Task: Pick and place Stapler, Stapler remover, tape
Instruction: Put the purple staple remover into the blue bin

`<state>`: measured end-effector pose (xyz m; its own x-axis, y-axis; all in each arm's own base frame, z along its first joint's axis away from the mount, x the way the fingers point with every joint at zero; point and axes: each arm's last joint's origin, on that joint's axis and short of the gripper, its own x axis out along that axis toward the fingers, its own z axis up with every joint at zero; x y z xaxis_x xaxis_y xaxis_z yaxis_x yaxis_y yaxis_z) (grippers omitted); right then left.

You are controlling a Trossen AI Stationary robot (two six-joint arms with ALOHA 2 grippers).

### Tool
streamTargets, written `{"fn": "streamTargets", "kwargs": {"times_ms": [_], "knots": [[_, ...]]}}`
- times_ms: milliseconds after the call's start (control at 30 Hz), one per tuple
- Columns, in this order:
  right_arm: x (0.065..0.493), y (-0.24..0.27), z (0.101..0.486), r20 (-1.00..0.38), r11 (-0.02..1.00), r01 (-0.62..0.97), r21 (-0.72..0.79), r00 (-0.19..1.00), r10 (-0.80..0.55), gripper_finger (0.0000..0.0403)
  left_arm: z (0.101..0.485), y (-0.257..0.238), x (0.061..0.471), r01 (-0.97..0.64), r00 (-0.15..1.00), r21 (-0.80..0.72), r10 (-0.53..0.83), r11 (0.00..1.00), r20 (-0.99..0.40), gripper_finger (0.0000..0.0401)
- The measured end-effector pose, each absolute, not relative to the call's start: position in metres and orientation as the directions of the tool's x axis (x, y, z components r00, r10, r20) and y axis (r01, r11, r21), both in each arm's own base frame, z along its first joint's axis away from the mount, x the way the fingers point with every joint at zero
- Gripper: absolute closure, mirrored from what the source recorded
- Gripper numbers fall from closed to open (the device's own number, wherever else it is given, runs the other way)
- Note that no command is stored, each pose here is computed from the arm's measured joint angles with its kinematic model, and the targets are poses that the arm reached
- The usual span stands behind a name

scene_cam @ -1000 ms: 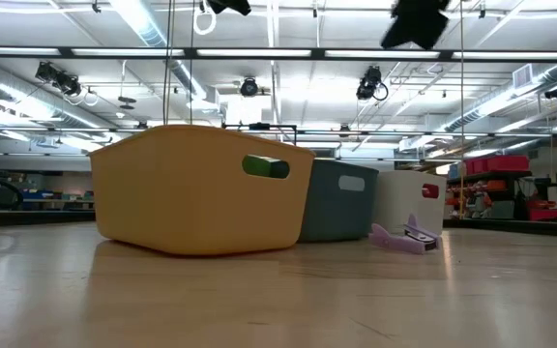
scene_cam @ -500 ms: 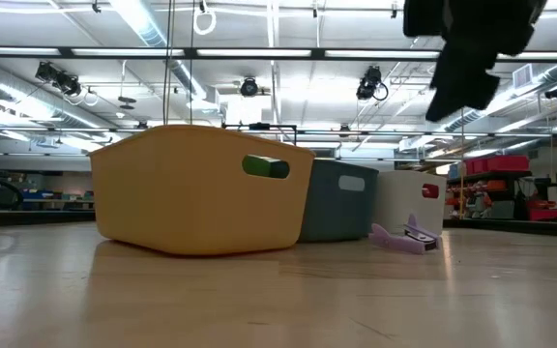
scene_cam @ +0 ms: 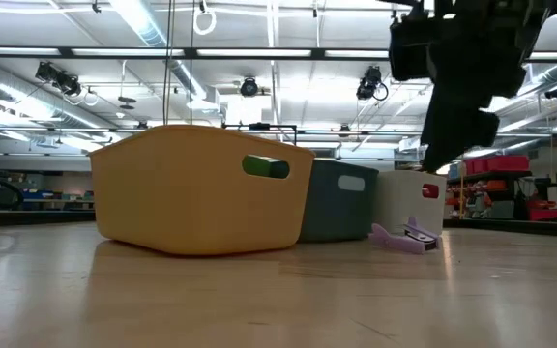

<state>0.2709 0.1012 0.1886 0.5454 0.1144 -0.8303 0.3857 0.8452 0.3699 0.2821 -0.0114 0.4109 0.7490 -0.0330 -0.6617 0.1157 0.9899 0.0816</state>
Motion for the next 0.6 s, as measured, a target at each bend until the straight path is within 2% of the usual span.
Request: {"fn": "streamTargets", "kwargs": {"times_ms": [600], "knots": [[0.288, 0.084, 0.151, -0.892, 0.765, 0.562, 0.315, 0.451, 0.035, 0.0213, 0.411, -0.011, 0.282, 0.111, 0.749, 0.081, -0.03, 0.991, -0.662, 0.0263]]}}
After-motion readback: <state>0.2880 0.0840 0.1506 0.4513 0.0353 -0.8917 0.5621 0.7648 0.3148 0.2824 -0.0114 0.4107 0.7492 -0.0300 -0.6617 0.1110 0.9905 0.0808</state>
